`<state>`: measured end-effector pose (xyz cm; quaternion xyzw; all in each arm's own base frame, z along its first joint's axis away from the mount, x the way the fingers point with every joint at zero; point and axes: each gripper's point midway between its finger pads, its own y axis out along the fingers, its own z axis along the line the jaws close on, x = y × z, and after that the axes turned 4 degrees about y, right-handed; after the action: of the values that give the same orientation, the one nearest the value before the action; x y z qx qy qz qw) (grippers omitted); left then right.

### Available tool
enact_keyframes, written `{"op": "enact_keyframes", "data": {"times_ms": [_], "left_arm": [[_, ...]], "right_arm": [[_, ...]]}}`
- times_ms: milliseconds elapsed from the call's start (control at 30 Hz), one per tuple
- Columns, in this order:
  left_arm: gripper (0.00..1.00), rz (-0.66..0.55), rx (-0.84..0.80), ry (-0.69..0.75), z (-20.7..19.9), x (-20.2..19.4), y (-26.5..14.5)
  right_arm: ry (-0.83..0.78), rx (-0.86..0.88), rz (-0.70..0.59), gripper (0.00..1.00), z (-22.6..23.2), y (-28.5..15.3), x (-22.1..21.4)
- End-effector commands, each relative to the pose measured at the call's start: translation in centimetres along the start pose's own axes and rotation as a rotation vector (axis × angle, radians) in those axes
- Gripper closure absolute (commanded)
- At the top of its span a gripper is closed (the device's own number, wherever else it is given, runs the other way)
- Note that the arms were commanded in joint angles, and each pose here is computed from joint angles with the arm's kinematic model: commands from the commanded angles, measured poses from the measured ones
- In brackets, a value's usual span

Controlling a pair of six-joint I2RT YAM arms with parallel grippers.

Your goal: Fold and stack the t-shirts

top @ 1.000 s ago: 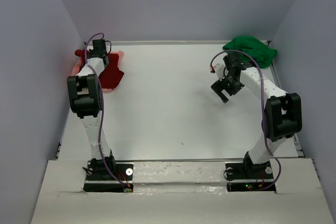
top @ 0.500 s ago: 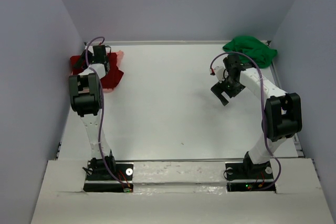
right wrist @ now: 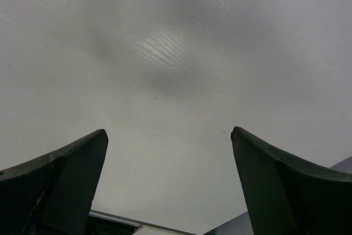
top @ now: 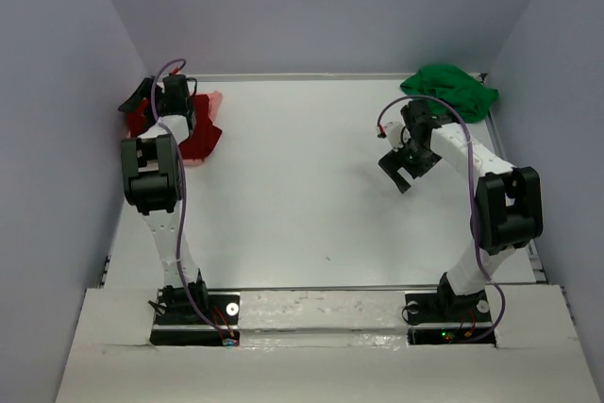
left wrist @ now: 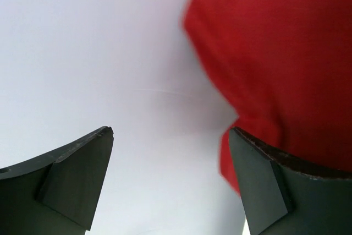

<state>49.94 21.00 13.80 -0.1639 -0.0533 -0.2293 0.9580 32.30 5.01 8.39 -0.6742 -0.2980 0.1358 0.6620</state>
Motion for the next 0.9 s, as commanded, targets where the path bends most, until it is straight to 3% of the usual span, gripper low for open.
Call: {"op": "enact_keyframes", "data": {"times_ms": [0, 67, 100, 133, 233, 267, 333, 367, 433, 600, 633, 733, 800, 833, 867], "left_arm": [[0.01, -0.065, 0.121, -0.203, 10.4, 1.1, -4.0], [0.01, -0.148, 0.041, -0.269, 12.6, 3.1, -5.2], [0.01, -0.191, -0.049, -0.375, 12.9, 4.2, -6.2], [0.01, -0.27, -0.224, -0.366, 13.6, 5.8, -8.3], [0.01, -0.367, -0.496, -0.414, 13.8, 6.9, -13.1], [0.01, -0.485, -0.595, -0.481, 15.0, 8.7, -15.9], [0.01, -0.591, -0.642, -0.561, 17.6, 8.8, -19.4], [0.01, -0.639, -0.739, -0.569, 16.1, 9.1, -21.0], [0.01, -0.725, -0.737, -0.623, 17.9, 8.3, -23.5], [0.01, -0.708, -0.862, -0.615, 11.2, 4.5, -25.1], [0.01, -0.735, -0.848, -0.658, 11.9, 4.0, -25.9], [0.01, -0.664, -0.888, -0.694, 7.4, 1.0, -25.9], [0.01, -0.674, -0.882, -0.728, 6.5, 0.1, -26.2], [0.01, -0.74, -0.843, -0.766, 8.0, -0.2, -27.0], [0.01, -0.729, -0.869, -0.744, 5.9, -1.2, -27.0]], "right_arm": [[0.003, 0.024, -0.06, 0.0, 0.5, -1.7, 1.1], [0.002, 0.001, -0.077, 0.0, 0.0, -2.0, 1.7], [0.02, -0.038, -0.088, 0.0, -0.8, -2.4, 2.2], [0.026, -0.047, -0.106, 0.0, -1.0, -2.6, 2.7], [0.061, -0.133, -0.149, 0.0, -2.7, -4.0, 4.0], [0.062, -0.149, -0.179, 0.0, -3.0, -4.9, 4.4], [0.076, -0.16, -0.252, 0.0, -3.1, -6.2, 5.4], [0.074, -0.165, -0.298, 0.0, -2.9, -7.4, 5.6], [0.089, -0.161, -0.332, 0.0, -2.5, -8.1, 5.5], [0.114, -0.161, -0.359, 0.0, -1.0, -8.0, 2.6], [0.131, -0.184, -0.396, 0.0, -1.0, -9.0, 2.2], [0.174, -0.225, -0.467, 0.0, -0.8, -10.3, 1.0], [0.201, -0.244, -0.527, 0.0, -0.8, -11.4, 0.9], [0.224, -0.26, -0.566, 0.0, -0.8, -12.2, 0.3], [0.236, -0.284, -0.609, 0.0, -1.1, -12.8, 0.6]]}}
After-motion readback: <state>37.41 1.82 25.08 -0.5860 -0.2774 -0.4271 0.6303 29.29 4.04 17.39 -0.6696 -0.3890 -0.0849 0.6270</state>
